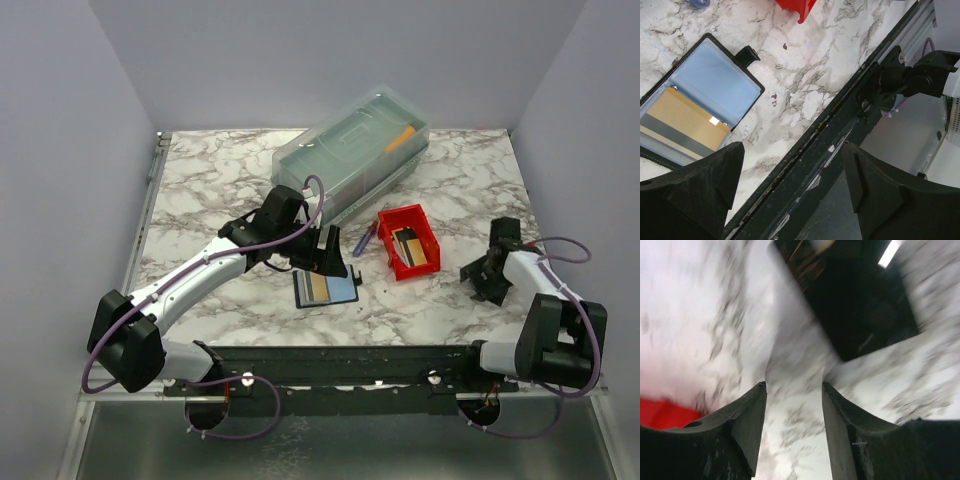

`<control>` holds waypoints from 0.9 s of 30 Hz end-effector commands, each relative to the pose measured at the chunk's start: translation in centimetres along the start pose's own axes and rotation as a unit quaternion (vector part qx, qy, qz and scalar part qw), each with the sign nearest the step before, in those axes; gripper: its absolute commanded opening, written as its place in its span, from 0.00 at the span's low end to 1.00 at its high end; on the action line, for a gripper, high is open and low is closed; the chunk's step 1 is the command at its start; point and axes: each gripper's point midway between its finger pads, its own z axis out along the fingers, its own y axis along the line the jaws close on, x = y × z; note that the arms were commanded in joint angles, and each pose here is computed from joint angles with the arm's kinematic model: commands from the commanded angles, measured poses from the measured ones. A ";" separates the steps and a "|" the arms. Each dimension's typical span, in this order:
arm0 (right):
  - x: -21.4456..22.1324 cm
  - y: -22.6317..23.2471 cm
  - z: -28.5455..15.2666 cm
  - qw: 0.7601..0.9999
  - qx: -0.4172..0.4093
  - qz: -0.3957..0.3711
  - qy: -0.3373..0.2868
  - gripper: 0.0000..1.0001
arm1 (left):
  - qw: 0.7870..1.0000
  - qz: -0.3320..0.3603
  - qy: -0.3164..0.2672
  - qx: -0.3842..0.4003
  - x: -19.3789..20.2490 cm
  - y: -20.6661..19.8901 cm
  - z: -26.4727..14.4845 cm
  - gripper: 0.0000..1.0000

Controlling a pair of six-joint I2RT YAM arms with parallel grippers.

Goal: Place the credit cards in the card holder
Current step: Move the credit card to the center of the board.

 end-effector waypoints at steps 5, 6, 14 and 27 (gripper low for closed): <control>6.9 -0.7 -2.4 0.992 0.043 -0.068 0.099 0.56 | 1.000 0.016 -0.006 0.011 -0.3 -0.6 -0.3 0.86; 5.6 -0.1 -3.1 0.994 0.040 -0.070 0.075 0.60 | 1.000 0.016 -0.007 0.011 -0.3 -0.6 -0.3 0.86; -7.5 -0.3 -3.6 0.996 0.035 0.004 -0.080 0.89 | 0.999 0.027 -0.014 0.020 -0.6 -1.2 -0.7 0.88; -12.0 -5.3 1.7 0.993 0.076 0.033 -0.080 0.61 | 0.995 0.096 -0.002 0.032 1.0 -3.6 -0.2 0.93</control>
